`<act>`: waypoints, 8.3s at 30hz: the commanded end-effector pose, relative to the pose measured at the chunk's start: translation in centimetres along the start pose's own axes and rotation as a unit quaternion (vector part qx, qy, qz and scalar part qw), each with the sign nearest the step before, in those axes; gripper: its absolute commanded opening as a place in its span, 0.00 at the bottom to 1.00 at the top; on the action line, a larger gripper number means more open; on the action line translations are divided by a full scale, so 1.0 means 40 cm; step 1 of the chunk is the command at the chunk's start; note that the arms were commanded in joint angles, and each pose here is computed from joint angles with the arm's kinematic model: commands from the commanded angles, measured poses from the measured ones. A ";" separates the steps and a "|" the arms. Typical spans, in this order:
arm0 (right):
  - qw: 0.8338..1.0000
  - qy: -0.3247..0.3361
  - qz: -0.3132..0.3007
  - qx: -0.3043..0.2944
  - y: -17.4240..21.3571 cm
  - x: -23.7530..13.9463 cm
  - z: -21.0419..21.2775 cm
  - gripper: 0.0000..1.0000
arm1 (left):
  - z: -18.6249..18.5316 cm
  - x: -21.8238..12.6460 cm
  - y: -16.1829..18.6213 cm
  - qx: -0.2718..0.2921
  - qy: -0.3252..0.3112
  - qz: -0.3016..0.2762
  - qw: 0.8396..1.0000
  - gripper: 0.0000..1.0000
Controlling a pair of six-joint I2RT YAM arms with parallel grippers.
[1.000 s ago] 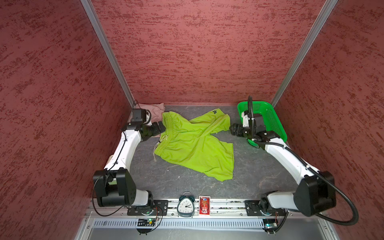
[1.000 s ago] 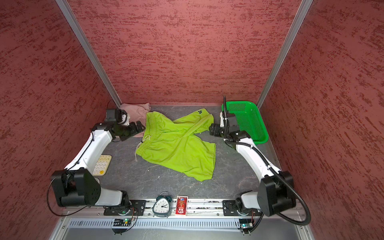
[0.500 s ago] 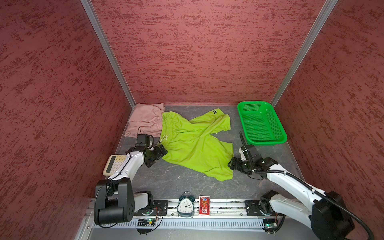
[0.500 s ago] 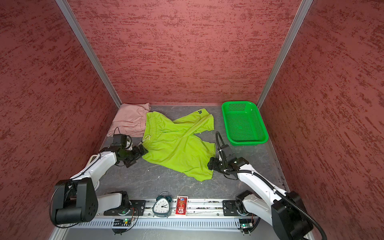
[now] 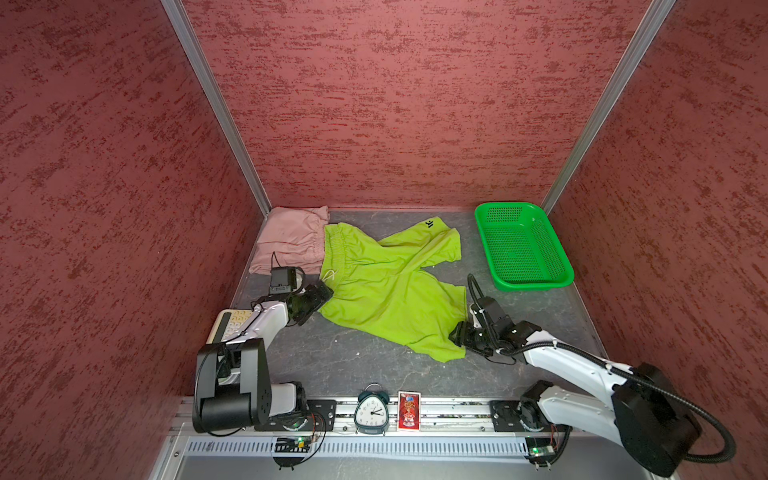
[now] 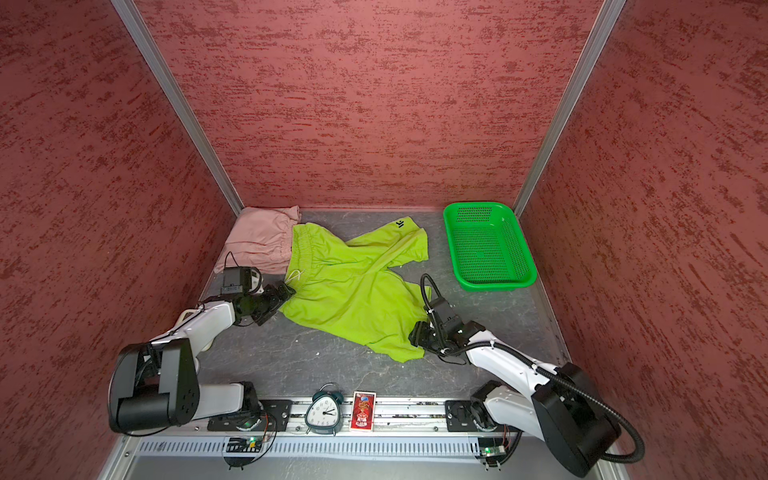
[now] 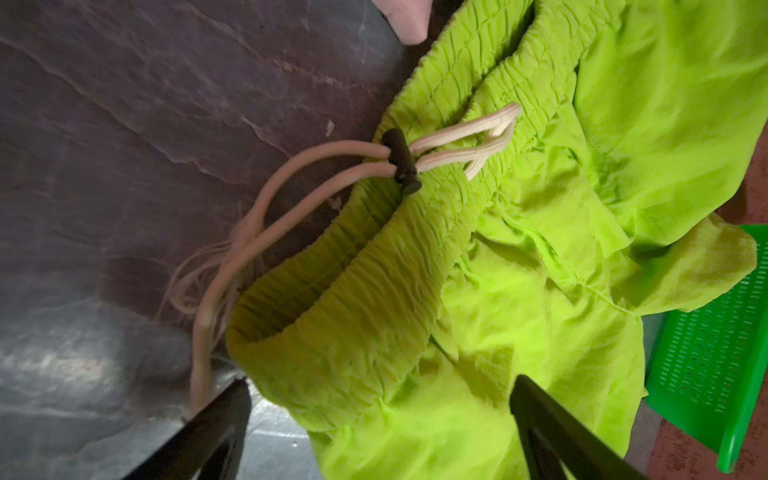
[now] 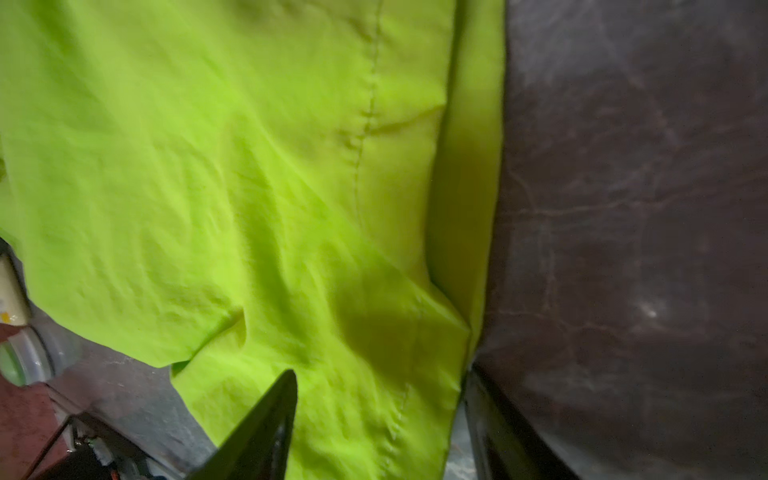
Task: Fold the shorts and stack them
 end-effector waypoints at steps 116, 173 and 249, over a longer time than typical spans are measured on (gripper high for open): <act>0.953 0.050 -0.145 -0.263 -0.999 0.049 0.242 0.77 | -0.247 0.050 -0.236 0.143 0.042 -0.017 0.989 0.46; 0.904 -0.034 -0.327 -0.274 -1.119 -0.063 0.351 0.00 | -0.232 0.065 -0.244 0.145 0.056 -0.014 0.988 0.00; 0.904 -0.039 -0.336 -0.260 -1.133 0.024 0.365 0.17 | -0.230 0.031 -0.254 0.146 0.088 -0.033 0.985 0.27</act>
Point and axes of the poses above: each gripper's point midway between its finger pads, its own x axis out along the fingers, its own z axis along the line the jaws close on, y = z × x, the point moved 7 cm from there along -x, back along the fingers, and after that the axes turned 3 degrees about -x, right-handed, at the moved point
